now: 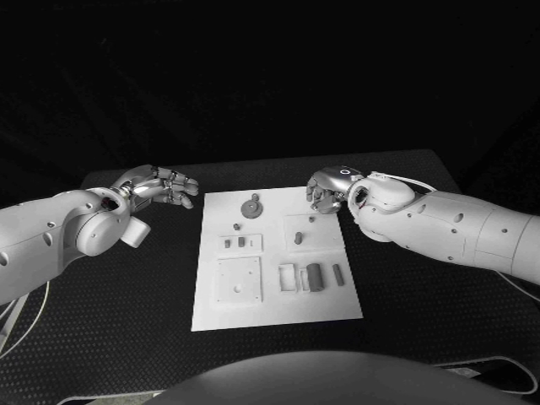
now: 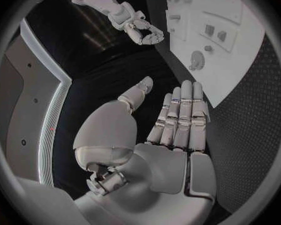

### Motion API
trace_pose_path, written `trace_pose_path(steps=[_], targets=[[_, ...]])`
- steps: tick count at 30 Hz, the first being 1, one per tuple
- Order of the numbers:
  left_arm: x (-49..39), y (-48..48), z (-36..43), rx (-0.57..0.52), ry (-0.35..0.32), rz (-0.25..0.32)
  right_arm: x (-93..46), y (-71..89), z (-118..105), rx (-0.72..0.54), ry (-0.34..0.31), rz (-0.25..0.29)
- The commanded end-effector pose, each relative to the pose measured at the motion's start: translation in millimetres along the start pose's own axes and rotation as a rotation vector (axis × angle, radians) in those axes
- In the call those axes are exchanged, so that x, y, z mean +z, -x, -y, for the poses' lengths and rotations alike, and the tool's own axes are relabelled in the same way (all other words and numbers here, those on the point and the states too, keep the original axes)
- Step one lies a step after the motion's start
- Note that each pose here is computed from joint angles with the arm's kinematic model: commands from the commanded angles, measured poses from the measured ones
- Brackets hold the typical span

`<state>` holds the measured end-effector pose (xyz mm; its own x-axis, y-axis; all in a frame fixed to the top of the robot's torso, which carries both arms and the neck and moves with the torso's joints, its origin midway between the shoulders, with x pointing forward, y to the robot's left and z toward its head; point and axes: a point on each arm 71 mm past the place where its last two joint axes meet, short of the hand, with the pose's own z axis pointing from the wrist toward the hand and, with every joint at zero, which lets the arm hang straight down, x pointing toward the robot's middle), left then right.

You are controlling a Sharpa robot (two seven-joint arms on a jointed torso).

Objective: Assemble the parts on the task board

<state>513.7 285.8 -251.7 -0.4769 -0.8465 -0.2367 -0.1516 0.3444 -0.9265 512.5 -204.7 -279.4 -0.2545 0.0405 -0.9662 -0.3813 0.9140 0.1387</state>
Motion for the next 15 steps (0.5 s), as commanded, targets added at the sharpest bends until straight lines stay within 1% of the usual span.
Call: trace_pose_path(steps=[1,4,6,9,15], targets=[[0.8,-2.1,1.9,-0.001,-0.010,-0.019,2.6,-2.1,-1.3,0.017,0.004,-0.025],[0.9,-2.0,1.9,-0.001,-0.009,-0.019,3.5,-3.0,0.1,0.013,0.010,-0.020],[0.9,-2.0,1.9,-0.001,-0.010,-0.019,2.6,-4.8,0.8,0.008,0.009,-0.027],[0.5,-1.5,1.7,-0.001,-0.010,-0.018,0.1,-8.0,-0.4,-0.036,0.016,-0.028],[0.6,-1.3,1.8,-0.001,-0.011,-0.016,-2.6,-8.3,-2.5,-0.036,0.062,-0.016]])
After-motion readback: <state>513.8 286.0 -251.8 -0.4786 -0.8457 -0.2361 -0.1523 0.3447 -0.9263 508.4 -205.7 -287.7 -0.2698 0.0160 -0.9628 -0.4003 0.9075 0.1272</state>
